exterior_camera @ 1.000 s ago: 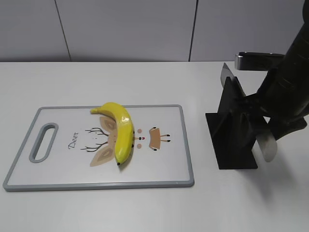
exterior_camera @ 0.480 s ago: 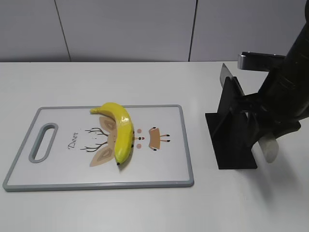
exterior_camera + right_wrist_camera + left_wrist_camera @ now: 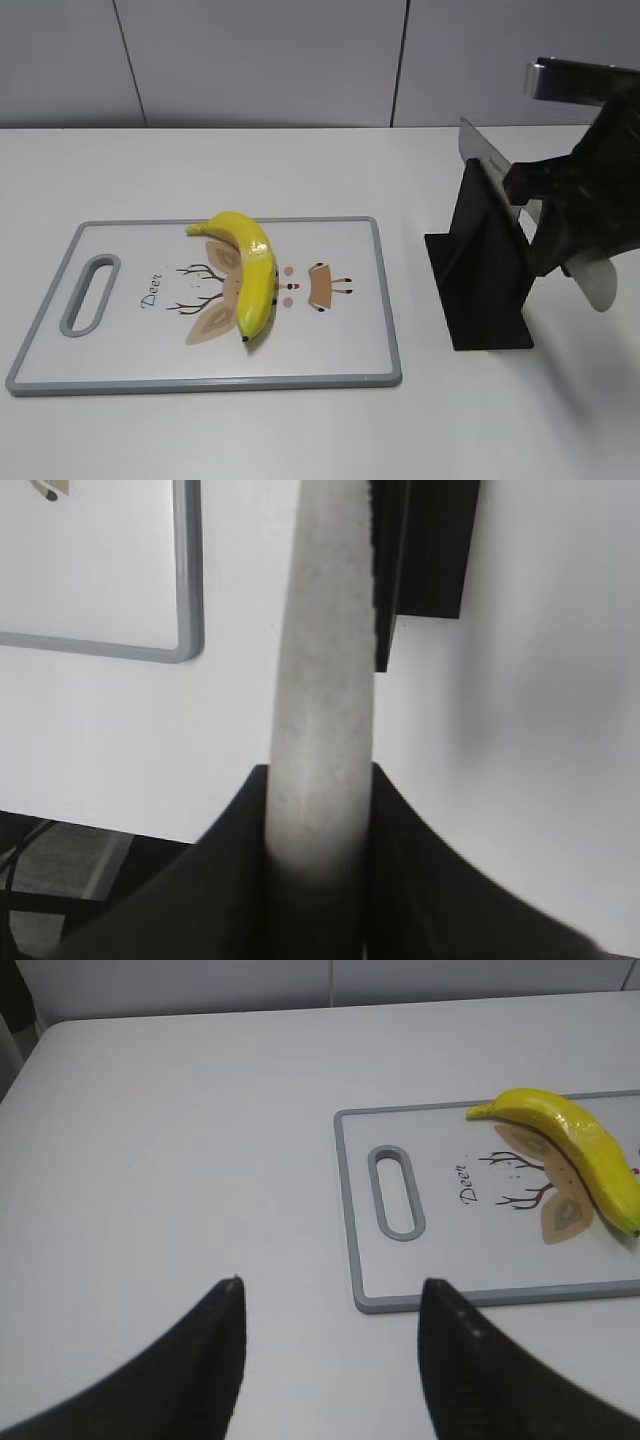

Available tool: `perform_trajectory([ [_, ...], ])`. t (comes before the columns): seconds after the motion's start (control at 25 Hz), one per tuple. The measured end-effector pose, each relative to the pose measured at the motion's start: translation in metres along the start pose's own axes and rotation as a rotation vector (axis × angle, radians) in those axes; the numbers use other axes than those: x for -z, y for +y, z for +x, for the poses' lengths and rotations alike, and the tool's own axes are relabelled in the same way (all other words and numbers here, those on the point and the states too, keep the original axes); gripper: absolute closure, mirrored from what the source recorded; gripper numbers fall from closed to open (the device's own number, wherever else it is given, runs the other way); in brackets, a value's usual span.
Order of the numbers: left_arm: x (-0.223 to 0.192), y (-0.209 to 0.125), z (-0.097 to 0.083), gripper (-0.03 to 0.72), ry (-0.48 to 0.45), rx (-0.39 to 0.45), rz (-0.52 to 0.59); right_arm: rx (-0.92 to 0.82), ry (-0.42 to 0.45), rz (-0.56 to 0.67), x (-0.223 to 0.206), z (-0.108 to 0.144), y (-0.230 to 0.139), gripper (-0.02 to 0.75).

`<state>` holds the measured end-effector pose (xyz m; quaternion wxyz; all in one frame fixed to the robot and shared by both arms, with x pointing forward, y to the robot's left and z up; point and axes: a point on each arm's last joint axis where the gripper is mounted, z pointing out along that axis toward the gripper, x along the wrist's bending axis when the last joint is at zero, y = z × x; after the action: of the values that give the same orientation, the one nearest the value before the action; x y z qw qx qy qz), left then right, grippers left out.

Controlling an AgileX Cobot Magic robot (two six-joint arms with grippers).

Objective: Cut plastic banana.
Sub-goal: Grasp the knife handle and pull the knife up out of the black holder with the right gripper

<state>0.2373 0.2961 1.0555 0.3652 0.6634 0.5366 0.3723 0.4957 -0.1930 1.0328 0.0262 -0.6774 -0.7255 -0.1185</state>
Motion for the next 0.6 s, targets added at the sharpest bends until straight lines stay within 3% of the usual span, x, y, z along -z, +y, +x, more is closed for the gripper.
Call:
perform_trajectory([
  [0.6, 0.000, 0.000, 0.000, 0.160, 0.000, 0.000, -0.001, 0.080, 0.028, -0.231, 0.074, 0.015, 0.015, 0.575],
])
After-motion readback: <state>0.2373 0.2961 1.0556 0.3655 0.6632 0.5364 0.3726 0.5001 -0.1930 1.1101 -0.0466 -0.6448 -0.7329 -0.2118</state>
